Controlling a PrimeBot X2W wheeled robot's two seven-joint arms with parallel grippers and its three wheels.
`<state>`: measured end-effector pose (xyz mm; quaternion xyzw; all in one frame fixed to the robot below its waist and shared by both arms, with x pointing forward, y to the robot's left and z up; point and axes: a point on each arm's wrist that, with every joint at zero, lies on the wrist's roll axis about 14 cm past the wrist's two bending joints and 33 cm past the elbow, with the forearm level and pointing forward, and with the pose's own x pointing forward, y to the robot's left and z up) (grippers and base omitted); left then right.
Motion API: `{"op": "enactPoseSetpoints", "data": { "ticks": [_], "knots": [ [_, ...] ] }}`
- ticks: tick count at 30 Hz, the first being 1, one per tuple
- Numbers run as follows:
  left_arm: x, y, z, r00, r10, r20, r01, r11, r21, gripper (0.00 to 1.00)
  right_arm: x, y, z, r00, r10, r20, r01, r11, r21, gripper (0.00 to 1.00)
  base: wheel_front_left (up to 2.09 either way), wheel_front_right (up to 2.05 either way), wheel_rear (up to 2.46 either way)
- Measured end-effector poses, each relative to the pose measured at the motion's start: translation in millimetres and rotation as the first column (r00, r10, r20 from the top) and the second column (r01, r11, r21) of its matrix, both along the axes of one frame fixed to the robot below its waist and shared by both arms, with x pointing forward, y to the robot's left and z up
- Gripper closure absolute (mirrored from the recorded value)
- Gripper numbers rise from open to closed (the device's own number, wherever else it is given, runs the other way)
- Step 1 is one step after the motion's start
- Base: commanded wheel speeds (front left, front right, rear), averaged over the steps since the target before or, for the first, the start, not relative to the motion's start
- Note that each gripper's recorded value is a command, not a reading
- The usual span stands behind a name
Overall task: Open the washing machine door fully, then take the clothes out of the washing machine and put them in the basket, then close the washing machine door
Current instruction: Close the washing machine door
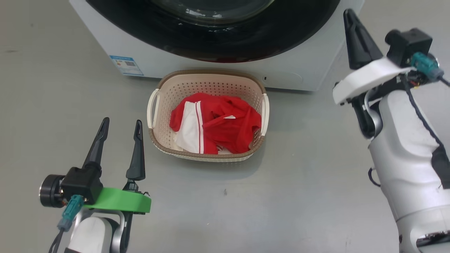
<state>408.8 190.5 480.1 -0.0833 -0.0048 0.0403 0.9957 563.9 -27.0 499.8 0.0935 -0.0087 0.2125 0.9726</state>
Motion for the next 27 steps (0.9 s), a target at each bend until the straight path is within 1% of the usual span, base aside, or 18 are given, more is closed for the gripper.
{"op": "enactPoseSetpoints", "data": {
  "ticks": [1,2,3,4,5,6,7,12,27],
  "knots": [
    [0.5,-1.7,0.7,1.000,-0.005,0.002,0.005,1.000,-0.002,0.00,-3.9,-4.4,-1.7,1.000,-0.009,-0.004,0.009,1.000,0.001,0.98,0.00,0.00,0.00],
    [0.6,-3.7,1.1,1.000,-0.010,0.004,0.010,1.000,-0.004,0.00,-7.9,-8.2,-3.0,1.000,-0.016,-0.007,0.016,1.000,0.001,0.91,0.00,0.00,0.00],
    [0.6,-5.5,1.7,1.000,-0.015,0.006,0.015,1.000,-0.006,0.00,-11.9,-11.8,-4.2,1.000,-0.022,-0.010,0.022,1.000,0.000,0.79,0.00,0.00,0.00],
    [-0.1,-7.4,1.9,1.000,-0.021,0.006,0.021,1.000,-0.008,0.00,-16.0,-15.4,-5.2,0.999,-0.029,-0.013,0.029,1.000,0.000,0.64,0.00,0.00,0.00],
    [-0.7,-9.0,1.7,1.000,-0.025,0.006,0.025,1.000,-0.008,0.00,-19.8,-19.1,-5.5,0.999,-0.038,-0.014,0.038,0.999,0.001,0.40,0.00,0.00,0.00],
    [-1.2,-10.6,2.1,1.000,-0.030,0.007,0.030,1.000,-0.009,0.00,-23.5,-22.2,-5.0,0.999,-0.045,-0.013,0.045,0.999,0.003,0.02,0.00,0.00,0.00],
    [-1.6,-12.3,2.8,0.999,-0.035,0.009,0.035,0.999,-0.010,0.00,-27.3,-25.2,-4.7,0.999,-0.052,-0.013,0.052,0.999,0.005,0.00,0.00,0.00,0.00],
    [-5.3,-18.4,1.9,0.999,-0.053,0.004,0.053,0.998,-0.016,0.00,-43.1,-37.9,-4.1,0.996,-0.085,-0.016,0.085,0.996,0.012,0.00,0.00,0.00,0.00],
    [-23.7,-37.7,3.0,0.993,-0.118,0.002,0.118,0.993,-0.027,0.00,-115.7,-75.6,-26.5,0.979,-0.181,-0.091,0.182,0.983,0.005,0.00,0.00,0.00,0.00]
  ]
}}
